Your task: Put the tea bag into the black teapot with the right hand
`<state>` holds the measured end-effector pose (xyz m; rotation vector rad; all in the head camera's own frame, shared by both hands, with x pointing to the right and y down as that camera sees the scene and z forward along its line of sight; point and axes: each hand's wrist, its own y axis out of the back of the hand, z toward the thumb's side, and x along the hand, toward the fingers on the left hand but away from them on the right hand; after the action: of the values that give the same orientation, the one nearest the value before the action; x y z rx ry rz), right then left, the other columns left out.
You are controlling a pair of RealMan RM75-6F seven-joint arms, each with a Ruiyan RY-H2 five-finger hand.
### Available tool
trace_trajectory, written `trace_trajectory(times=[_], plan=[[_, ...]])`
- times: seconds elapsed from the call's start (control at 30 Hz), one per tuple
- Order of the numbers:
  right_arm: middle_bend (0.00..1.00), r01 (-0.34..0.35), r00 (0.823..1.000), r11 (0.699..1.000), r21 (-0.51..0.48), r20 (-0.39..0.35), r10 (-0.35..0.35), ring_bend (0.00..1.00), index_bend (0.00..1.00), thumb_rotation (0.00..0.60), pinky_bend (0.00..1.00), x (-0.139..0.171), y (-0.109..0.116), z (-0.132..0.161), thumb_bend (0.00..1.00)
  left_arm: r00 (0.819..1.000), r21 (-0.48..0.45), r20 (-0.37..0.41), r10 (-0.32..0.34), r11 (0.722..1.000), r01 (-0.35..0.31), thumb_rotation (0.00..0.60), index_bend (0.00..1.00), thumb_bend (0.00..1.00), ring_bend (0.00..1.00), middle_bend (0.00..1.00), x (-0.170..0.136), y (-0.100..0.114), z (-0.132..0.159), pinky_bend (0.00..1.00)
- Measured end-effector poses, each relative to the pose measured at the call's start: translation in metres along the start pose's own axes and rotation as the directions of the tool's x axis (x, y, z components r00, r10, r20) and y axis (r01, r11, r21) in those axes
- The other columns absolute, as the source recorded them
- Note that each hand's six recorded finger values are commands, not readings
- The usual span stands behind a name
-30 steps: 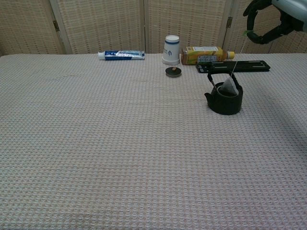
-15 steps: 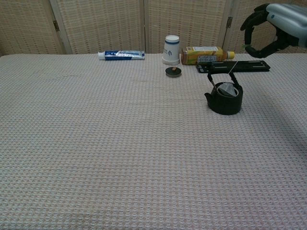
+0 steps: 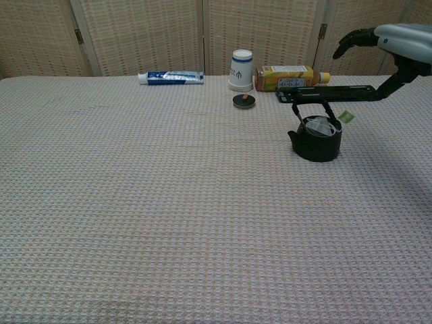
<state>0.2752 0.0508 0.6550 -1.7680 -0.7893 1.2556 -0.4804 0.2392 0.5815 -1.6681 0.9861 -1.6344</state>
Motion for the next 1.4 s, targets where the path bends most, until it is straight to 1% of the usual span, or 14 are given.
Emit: trace_trajectory(times=[0.1, 0.17, 0.23, 0.3, 0.37, 0.43, 0.53, 0.63, 0.73, 0.9, 1.03, 1.13, 1.3, 1.4], plan=[[0.00, -0.043, 0.999, 0.999, 0.028, -0.013, 0.044, 0.00, 0.10, 0.600, 0.00, 0.006, 0.011, 0.003, 0.21, 1.000, 0.003, 0.002, 0.000, 1.000, 0.000, 0.600, 0.00, 0.24, 0.00, 0.00, 0.000, 0.000, 0.001, 0.29], [0.04, -0.074, 0.997, 0.996, 0.052, -0.022, 0.075, 0.00, 0.10, 0.600, 0.00, 0.012, 0.020, 0.006, 0.26, 1.000, 0.004, 0.003, 0.003, 1.000, -0.003, 0.600, 0.00, 0.24, 0.00, 0.00, -0.001, 0.000, 0.001, 0.29], [0.16, -0.099, 0.995, 0.991, 0.087, -0.024, 0.101, 0.01, 0.11, 0.600, 0.00, 0.016, 0.029, 0.007, 0.40, 1.000, 0.004, 0.004, 0.007, 1.000, -0.007, 0.600, 0.00, 0.24, 0.00, 0.00, -0.002, 0.000, 0.002, 0.29], [0.36, -0.127, 0.991, 0.981, 0.145, -0.013, 0.130, 0.13, 0.16, 0.600, 0.05, 0.021, 0.039, 0.005, 0.56, 1.000, 0.005, 0.009, 0.012, 1.000, -0.012, 0.600, 0.00, 0.24, 0.00, 0.00, -0.003, 0.001, 0.003, 0.29], [0.56, -0.155, 0.987, 0.971, 0.183, 0.002, 0.158, 0.34, 0.21, 0.600, 0.24, 0.024, 0.049, 0.004, 0.66, 1.000, 0.006, 0.013, 0.014, 1.000, -0.014, 0.600, 0.00, 0.24, 0.00, 0.00, -0.004, 0.001, 0.004, 0.29], [0.77, -0.182, 0.983, 0.962, 0.203, 0.013, 0.183, 0.57, 0.28, 0.600, 0.52, 0.027, 0.056, 0.005, 0.75, 1.000, 0.006, 0.015, 0.014, 1.000, -0.014, 0.600, 0.00, 0.24, 0.00, 0.00, -0.005, 0.000, 0.005, 0.29], [0.97, -0.225, 0.974, 0.947, 0.228, 0.033, 0.223, 0.78, 0.35, 0.600, 0.73, 0.028, 0.063, 0.007, 0.90, 1.000, 0.006, 0.017, 0.016, 1.000, -0.016, 0.600, 0.00, 0.24, 0.00, 0.00, -0.006, 0.000, 0.006, 0.29], [1.00, -0.279, 0.960, 0.932, 0.233, 0.054, 0.274, 0.86, 0.39, 0.600, 0.79, 0.026, 0.061, 0.008, 0.99, 1.000, 0.008, 0.019, 0.014, 1.000, -0.014, 0.600, 0.00, 0.24, 0.00, 0.00, -0.006, -0.001, 0.007, 0.29], [1.00, -0.351, 0.936, 0.912, 0.212, 0.073, 0.344, 0.89, 0.42, 0.600, 0.82, 0.023, 0.053, 0.008, 1.00, 1.000, 0.007, 0.017, 0.008, 1.000, -0.008, 0.600, 0.00, 0.24, 0.00, 0.00, -0.005, -0.002, 0.007, 0.29], [1.00, -0.490, 0.872, 0.859, 0.147, 0.091, 0.481, 0.91, 0.42, 0.600, 0.83, 0.009, 0.038, 0.013, 1.00, 1.000, 0.000, 0.008, 0.010, 1.000, -0.010, 0.600, 0.00, 0.24, 0.00, 0.00, -0.003, -0.001, 0.003, 0.29], [1.00, -0.546, 0.838, 0.828, 0.128, 0.113, 0.535, 0.91, 0.41, 0.600, 0.83, -0.009, 0.037, 0.016, 1.00, 1.000, -0.003, 0.003, 0.012, 1.000, -0.012, 0.600, 0.00, 0.24, 0.00, 0.00, -0.003, 0.000, 0.001, 0.29], [1.00, -0.582, 0.812, 0.803, 0.125, 0.142, 0.566, 0.91, 0.34, 0.600, 0.83, -0.016, 0.035, 0.015, 1.00, 1.000, -0.005, 0.000, 0.013, 1.000, -0.013, 0.600, 0.00, 0.24, 0.00, 0.00, -0.003, 0.001, 0.000, 0.29], [1.00, -0.658, 0.751, 0.744, 0.111, 0.167, 0.639, 0.91, 0.05, 0.600, 0.83, -0.014, 0.023, 0.014, 1.00, 1.000, -0.007, -0.003, 0.017, 1.000, -0.017, 0.600, 0.00, 0.24, 0.01, 0.00, -0.004, 0.002, -0.001, 0.29], [1.00, -0.696, 0.715, 0.715, 0.072, 0.165, 0.680, 0.91, 0.00, 0.600, 0.83, -0.010, 0.017, 0.013, 1.00, 1.000, -0.005, -0.002, 0.014, 1.000, -0.014, 0.600, 0.00, 0.24, 0.01, 0.00, -0.003, 0.002, -0.001, 0.29]])
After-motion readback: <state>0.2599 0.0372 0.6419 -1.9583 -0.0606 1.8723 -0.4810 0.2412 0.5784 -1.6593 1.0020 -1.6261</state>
